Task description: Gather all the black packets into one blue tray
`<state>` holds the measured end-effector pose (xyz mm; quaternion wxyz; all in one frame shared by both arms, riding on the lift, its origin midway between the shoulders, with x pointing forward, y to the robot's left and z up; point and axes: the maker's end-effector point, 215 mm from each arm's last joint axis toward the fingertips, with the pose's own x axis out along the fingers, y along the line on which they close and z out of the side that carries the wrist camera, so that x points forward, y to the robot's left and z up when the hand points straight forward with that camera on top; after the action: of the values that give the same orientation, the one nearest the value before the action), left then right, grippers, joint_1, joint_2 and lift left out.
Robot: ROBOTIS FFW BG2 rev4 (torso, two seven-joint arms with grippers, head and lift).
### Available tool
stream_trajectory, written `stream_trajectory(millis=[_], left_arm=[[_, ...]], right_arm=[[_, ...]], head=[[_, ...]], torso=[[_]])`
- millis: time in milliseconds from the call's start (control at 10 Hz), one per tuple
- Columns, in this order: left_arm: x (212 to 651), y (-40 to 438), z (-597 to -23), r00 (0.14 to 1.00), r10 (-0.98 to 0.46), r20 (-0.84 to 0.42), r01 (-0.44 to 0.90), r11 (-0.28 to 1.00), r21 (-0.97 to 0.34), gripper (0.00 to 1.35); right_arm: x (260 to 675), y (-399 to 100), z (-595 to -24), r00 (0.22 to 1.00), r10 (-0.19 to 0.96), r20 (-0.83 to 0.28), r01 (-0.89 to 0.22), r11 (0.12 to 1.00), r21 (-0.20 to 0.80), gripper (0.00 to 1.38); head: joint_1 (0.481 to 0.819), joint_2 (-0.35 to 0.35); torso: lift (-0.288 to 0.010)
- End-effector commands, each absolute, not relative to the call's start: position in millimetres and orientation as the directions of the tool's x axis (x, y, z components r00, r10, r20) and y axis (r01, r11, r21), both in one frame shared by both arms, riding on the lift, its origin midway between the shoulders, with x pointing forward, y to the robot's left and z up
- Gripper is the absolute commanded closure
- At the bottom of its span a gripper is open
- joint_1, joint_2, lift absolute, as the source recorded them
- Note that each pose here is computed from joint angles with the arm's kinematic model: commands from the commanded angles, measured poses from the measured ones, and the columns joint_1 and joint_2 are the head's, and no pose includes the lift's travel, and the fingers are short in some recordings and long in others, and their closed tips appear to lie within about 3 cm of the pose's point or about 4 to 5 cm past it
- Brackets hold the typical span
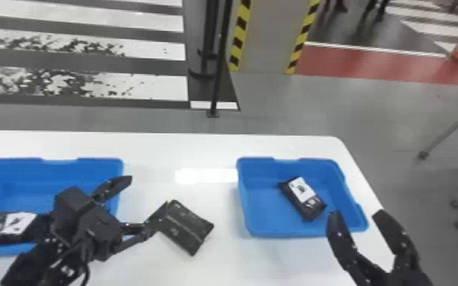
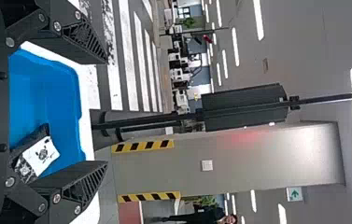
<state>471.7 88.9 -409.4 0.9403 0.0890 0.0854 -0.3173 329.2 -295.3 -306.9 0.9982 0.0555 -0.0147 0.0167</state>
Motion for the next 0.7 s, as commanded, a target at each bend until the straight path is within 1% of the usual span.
stream_trajectory(millis=[0,100,200,400,600], left_arm=[[468,23,-427,0.691,-0.682,-0.237,0.712,0.700,0.061,0.21],[460,-1,-439,0.650,-0.710,-0.271,0.745,0.666,0.038,0.21],[456,-12,-455,0.624,-0.716,-0.314,0.758,0.652,0.019,0.21],[462,-19,-489,0.587,-0.707,-0.395,0.771,0.637,0.005,0.20],[473,-9,-509,0.585,-0.671,-0.456,0.754,0.657,0.001,0.20]], right_arm=[[329,-296,-308,0.999,0.029,0.029,-0.032,0.993,0.113,0.27],[329,-296,-308,0.999,0.029,0.029,-0.032,0.993,0.115,0.27],[328,-296,-309,0.999,0.029,0.027,-0.032,0.993,0.115,0.27],[328,-295,-311,0.999,0.029,0.024,-0.032,0.993,0.117,0.27],[328,-295,-311,0.999,0.030,0.025,-0.033,0.992,0.121,0.27]], head=[[0.695,-0.264],[0.695,-0.325],[0.695,-0.350],[0.695,-0.350],[0.695,-0.350]], torso=[[-0.110],[-0.110],[-0.110],[-0.110],[-0.110]])
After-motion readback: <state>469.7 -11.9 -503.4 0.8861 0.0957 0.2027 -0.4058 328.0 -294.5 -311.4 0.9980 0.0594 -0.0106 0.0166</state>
